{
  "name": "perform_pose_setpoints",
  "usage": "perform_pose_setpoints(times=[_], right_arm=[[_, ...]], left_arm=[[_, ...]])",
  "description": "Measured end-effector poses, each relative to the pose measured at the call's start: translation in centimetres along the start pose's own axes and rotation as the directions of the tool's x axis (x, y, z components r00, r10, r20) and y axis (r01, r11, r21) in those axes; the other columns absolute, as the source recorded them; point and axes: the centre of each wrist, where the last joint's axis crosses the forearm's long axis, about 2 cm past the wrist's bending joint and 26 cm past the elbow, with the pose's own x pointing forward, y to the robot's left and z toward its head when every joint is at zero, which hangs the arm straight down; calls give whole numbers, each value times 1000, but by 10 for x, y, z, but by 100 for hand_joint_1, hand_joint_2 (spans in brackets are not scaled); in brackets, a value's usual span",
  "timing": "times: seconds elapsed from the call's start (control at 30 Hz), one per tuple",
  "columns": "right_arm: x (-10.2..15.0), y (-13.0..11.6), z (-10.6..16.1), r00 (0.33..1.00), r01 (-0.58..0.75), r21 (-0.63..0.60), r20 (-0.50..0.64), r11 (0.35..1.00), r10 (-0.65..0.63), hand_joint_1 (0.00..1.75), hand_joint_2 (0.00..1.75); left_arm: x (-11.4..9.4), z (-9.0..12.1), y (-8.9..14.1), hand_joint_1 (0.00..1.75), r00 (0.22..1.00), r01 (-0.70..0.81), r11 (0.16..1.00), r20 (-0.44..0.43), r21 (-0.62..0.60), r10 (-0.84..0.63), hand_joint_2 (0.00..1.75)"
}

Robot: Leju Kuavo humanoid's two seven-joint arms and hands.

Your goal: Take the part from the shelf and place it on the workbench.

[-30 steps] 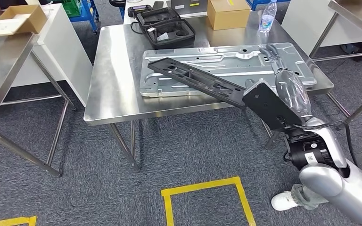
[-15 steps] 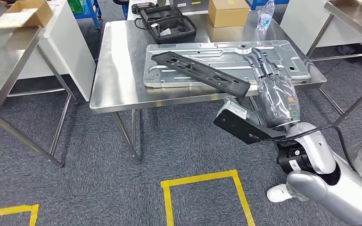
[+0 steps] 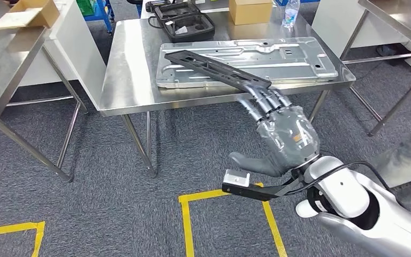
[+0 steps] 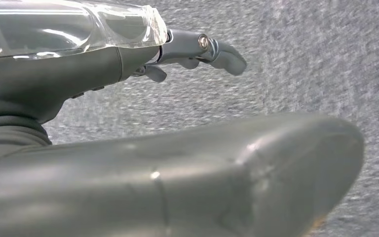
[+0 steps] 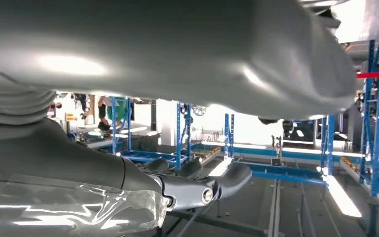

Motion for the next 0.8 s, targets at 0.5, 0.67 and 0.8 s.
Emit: perform_pose_setpoints(times=[0.5, 0.67, 0.8], right_arm=[[15, 11, 7, 997, -62, 51, 47, 997, 59, 0, 0], [-10, 24, 6, 997, -36, 99, -69, 994, 43, 0, 0], [-36, 28, 4, 982, -9, 99, -185, 995, 27, 0, 0]], left_arm=[[2, 2, -4, 0, 1000, -8, 1000, 4, -8, 8, 0], [1, 4, -6, 0, 1000, -8, 1000, 12, -15, 8, 0], [0, 5, -8, 0, 1000, -4, 1000, 16, -21, 4, 0]])
